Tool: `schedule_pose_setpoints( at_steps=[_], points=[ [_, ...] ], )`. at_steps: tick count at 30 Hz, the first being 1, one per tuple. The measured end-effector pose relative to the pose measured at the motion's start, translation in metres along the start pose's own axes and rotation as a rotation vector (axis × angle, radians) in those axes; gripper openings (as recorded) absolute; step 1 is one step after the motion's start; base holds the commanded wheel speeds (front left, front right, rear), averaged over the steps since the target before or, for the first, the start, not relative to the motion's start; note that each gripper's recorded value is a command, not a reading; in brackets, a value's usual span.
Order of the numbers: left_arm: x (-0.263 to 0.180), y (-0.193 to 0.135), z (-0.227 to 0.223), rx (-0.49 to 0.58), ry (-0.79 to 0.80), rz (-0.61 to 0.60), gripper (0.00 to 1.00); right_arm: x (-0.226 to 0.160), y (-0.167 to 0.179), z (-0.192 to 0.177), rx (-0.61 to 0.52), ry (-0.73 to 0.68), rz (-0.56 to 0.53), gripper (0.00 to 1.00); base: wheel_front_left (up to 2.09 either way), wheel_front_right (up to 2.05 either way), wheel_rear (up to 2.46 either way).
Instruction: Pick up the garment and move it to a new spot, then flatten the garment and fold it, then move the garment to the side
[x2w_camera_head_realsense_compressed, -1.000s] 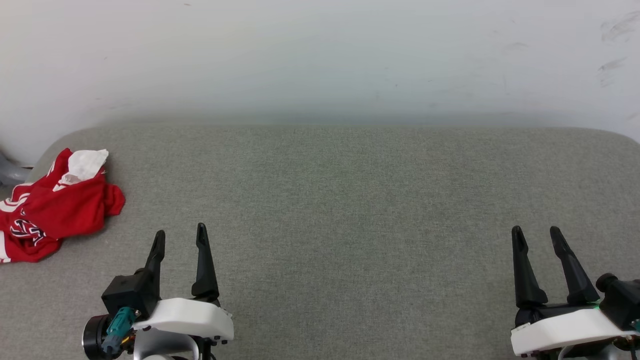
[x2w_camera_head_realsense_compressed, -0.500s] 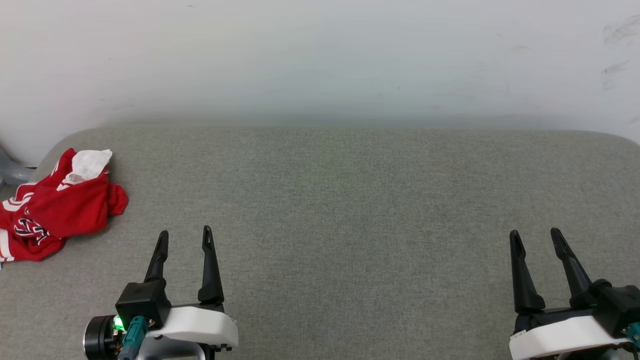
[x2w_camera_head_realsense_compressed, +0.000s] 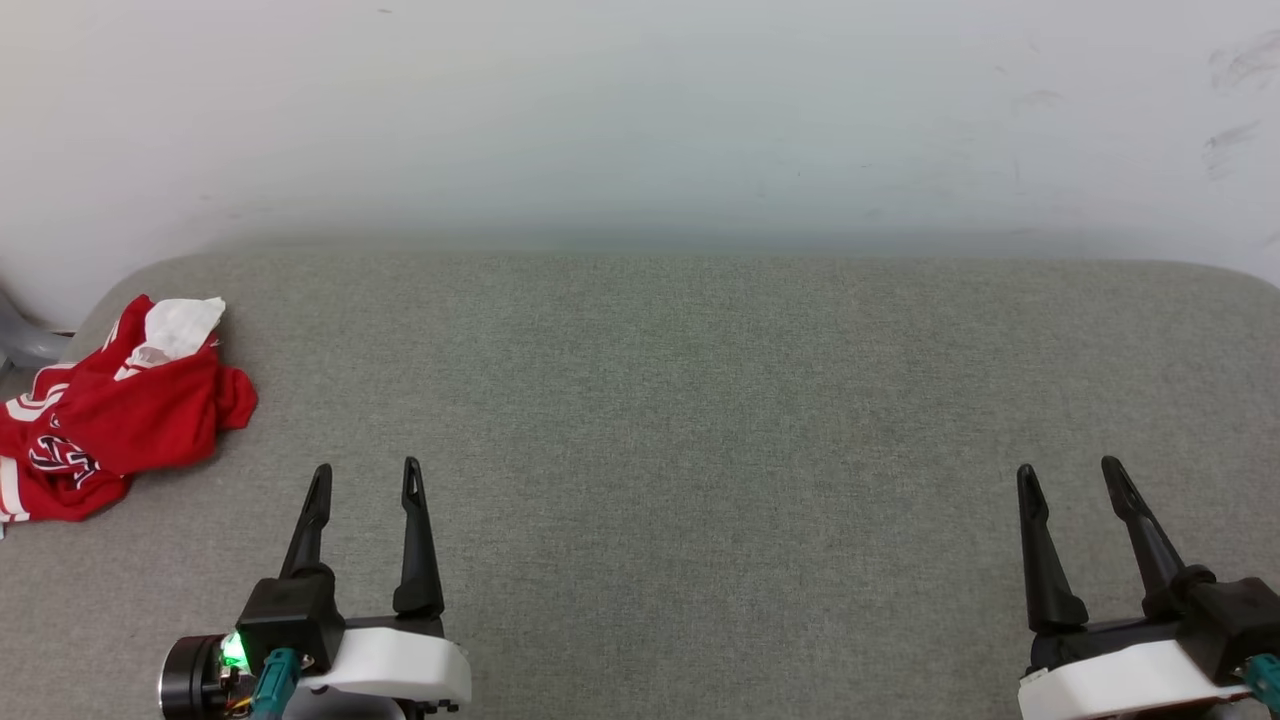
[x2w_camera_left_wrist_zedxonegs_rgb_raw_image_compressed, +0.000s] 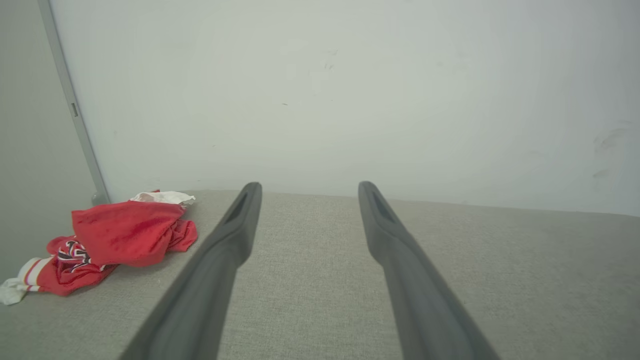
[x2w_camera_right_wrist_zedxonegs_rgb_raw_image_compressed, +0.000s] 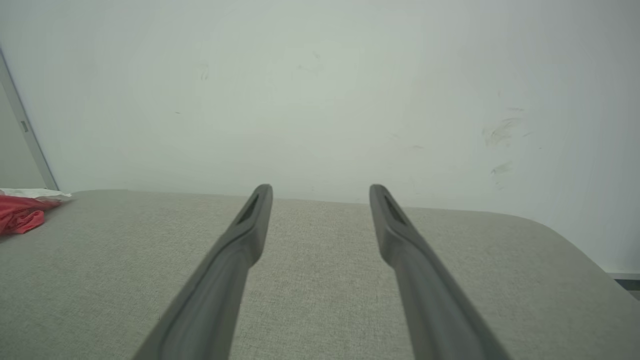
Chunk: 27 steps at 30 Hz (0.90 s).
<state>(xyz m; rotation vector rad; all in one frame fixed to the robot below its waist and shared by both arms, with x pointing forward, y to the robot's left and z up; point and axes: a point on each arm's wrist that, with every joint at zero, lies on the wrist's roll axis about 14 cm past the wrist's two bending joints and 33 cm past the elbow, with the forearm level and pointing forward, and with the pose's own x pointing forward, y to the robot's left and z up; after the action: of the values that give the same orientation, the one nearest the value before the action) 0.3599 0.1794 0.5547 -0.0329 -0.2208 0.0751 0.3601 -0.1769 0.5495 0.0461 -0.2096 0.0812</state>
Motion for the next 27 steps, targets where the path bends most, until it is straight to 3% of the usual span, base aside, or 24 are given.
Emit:
schedule_pose_setpoints(
  at_steps=[12,27],
  points=[
    [-0.003,-0.001,-0.008,0.014,0.015,-0.024,1.00,-0.002,0.000,-0.001,-0.017,-0.004,0.003,1.00,0.00,0.00,0.00],
    [-0.005,0.003,-0.017,-0.013,0.046,-0.022,1.00,-0.005,-0.007,-0.010,0.045,0.019,-0.029,1.00,0.00,0.00,0.00]
  ],
)
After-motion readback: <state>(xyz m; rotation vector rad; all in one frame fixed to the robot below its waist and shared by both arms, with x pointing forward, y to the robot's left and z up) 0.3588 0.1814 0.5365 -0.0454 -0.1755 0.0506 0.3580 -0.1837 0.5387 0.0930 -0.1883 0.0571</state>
